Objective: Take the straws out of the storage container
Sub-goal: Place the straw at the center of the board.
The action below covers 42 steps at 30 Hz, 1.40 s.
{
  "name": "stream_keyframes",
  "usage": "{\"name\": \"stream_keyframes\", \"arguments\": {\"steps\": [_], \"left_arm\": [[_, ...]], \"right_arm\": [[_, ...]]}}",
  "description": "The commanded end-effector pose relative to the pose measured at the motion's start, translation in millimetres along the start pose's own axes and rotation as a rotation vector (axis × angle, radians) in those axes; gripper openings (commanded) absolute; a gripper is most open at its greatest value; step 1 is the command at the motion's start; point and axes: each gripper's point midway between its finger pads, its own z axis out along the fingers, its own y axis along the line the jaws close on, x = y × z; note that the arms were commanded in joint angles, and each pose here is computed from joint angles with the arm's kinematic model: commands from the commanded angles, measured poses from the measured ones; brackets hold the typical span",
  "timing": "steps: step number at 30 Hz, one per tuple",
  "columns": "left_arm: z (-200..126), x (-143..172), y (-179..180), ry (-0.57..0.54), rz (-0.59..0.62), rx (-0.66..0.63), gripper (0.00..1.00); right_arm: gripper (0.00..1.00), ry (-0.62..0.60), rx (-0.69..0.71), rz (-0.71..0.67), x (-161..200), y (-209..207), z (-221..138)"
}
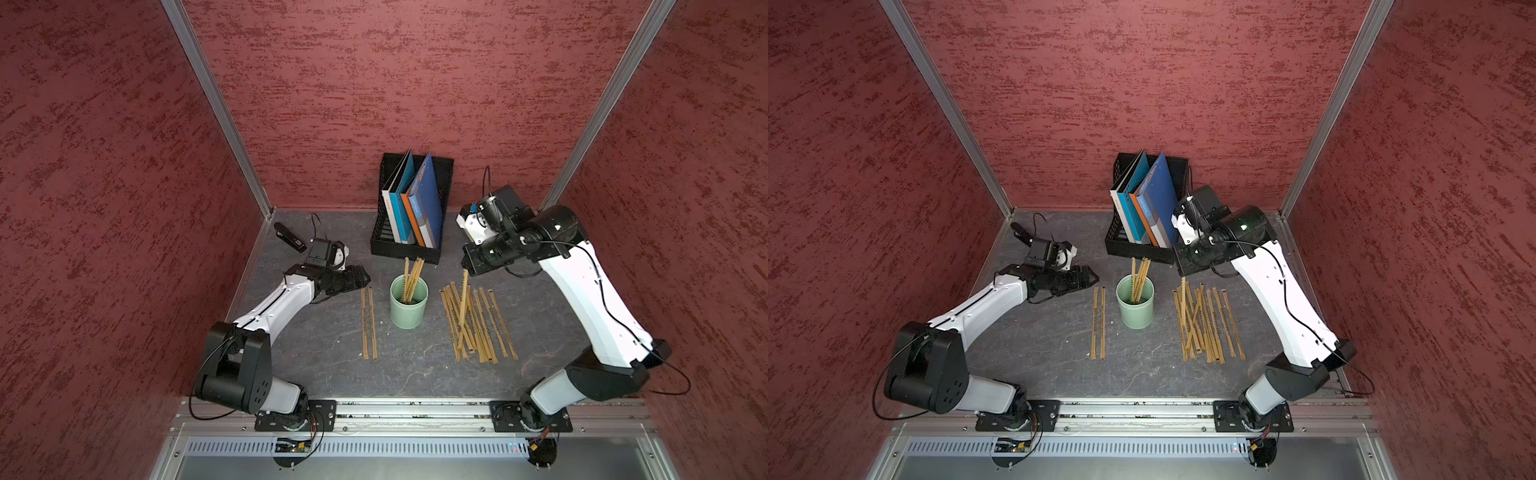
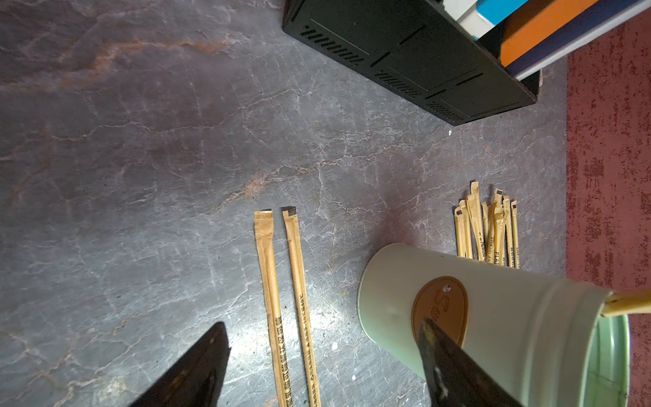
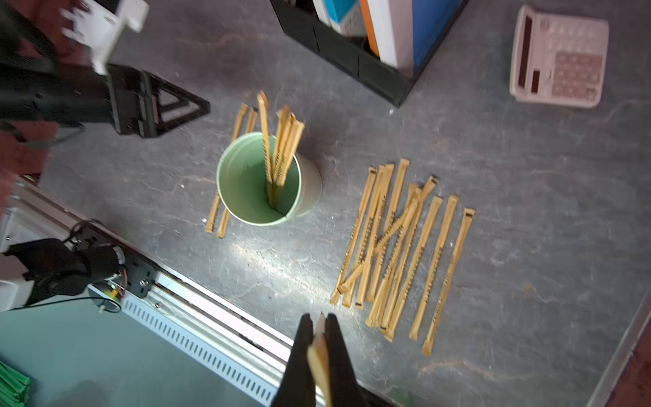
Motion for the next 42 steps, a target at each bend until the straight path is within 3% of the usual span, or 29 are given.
{"name": "stream_keyframes", "arguments": {"steps": [1, 10, 17, 30, 42], "left_arm": [[1.5, 1.1, 1.3, -0.007, 0.008, 0.009, 0.85], [5.5, 3.4, 6.0, 0.006, 0.005, -0.003, 0.84], [6.7, 4.5, 9.5, 0.013, 0.001, -0.016, 0.84], [10.5, 6.0, 13.1, 0.025, -0.003, -0.024, 0.84], [8.9, 7.9, 13.8, 0.029, -0.003, -0.029, 0.85]], "right_arm": [[0.0, 0.072, 0.019, 0.027, 13.5, -13.7, 21.1], [0.0, 0.253, -0.059, 0.087, 35.8, -29.4, 116.2], [0.0, 0.344, -0.135, 0.089, 31.6, -22.2, 165.9], [0.0, 0.429, -0.187, 0.124, 38.5, -20.0, 228.2], [0.07, 0.45, -0.172, 0.149, 40.6, -25.2, 254.3]]}}
